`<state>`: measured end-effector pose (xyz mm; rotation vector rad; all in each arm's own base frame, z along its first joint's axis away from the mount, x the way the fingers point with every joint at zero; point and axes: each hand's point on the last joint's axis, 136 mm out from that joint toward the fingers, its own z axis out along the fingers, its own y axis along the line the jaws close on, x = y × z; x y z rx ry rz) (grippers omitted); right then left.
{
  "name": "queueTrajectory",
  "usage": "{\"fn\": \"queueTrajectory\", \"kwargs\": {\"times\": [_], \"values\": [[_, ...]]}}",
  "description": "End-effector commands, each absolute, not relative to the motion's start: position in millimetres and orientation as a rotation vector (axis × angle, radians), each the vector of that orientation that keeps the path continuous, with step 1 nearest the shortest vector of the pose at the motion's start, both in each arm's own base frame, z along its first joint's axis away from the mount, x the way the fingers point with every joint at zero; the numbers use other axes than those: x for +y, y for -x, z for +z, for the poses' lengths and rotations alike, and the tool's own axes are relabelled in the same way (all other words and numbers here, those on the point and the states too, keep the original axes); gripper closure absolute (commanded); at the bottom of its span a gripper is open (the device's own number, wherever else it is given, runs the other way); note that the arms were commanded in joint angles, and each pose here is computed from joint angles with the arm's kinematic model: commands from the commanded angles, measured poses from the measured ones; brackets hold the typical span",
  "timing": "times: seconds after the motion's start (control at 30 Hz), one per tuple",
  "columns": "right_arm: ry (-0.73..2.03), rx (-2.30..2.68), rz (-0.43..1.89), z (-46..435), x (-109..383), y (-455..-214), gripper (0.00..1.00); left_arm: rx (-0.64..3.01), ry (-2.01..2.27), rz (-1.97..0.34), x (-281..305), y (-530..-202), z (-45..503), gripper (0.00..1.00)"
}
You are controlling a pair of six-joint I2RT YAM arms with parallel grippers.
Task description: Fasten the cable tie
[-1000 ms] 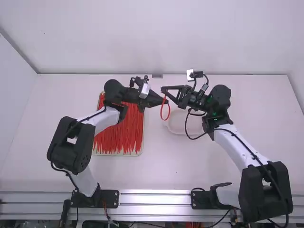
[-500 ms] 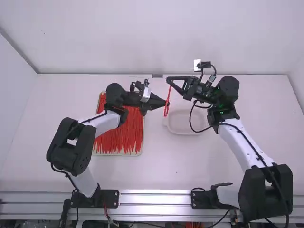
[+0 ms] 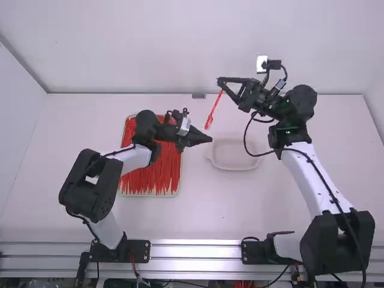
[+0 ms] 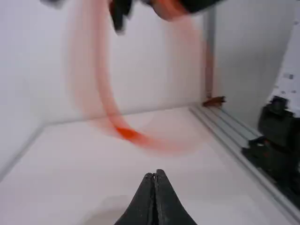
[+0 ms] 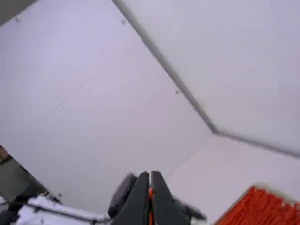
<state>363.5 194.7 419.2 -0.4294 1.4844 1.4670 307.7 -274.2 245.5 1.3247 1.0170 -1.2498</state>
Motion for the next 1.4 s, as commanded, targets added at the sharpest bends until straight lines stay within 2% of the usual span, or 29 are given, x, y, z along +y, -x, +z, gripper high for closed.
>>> {"fn": "queueTrajectory", "kwargs": {"times": [0.0,0.47,0.8,0.9,1.0,1.1,1.17,1.2,1.37], "values": [[0.422,1.396,1.420,455.2,187.2,-360.3,1.00,0.984,-1.394,-1.298,-274.9,-292.3,236.5,0.98],[0.420,1.464,1.436,441.4,188.2,-362.1,1.00,0.975,-1.389,-1.263,-269.0,-297.9,236.5,0.98],[0.618,1.558,1.567,419.7,208.6,-329.3,1.00,1.055,-1.276,-1.103,-209.8,-342.3,238.2,0.98],[0.642,1.585,1.595,413.0,217.0,-323.6,1.00,1.069,-1.254,-1.085,-198.5,-346.9,242.7,0.90],[0.663,1.608,1.597,403.8,228.6,-320.2,1.00,1.045,-1.254,-1.073,-196.6,-343.3,253.7,0.74],[0.683,1.616,1.593,398.5,238.0,-316.9,1.00,1.006,-1.269,-1.065,-199.8,-335.6,263.6,0.66],[0.709,1.610,1.592,397.1,243.0,-313.2,1.00,0.998,-1.268,-1.062,-200.0,-334.2,268.7,0.40],[0.718,1.608,1.596,396.7,245.7,-311.2,1.00,0.995,-1.274,-1.062,-200.3,-333.9,269.5,0.33],[0.708,1.611,1.582,393.3,252.7,-311.9,1.00,0.998,-1.282,-1.102,-208.7,-329.7,272.6,0.28]]}}
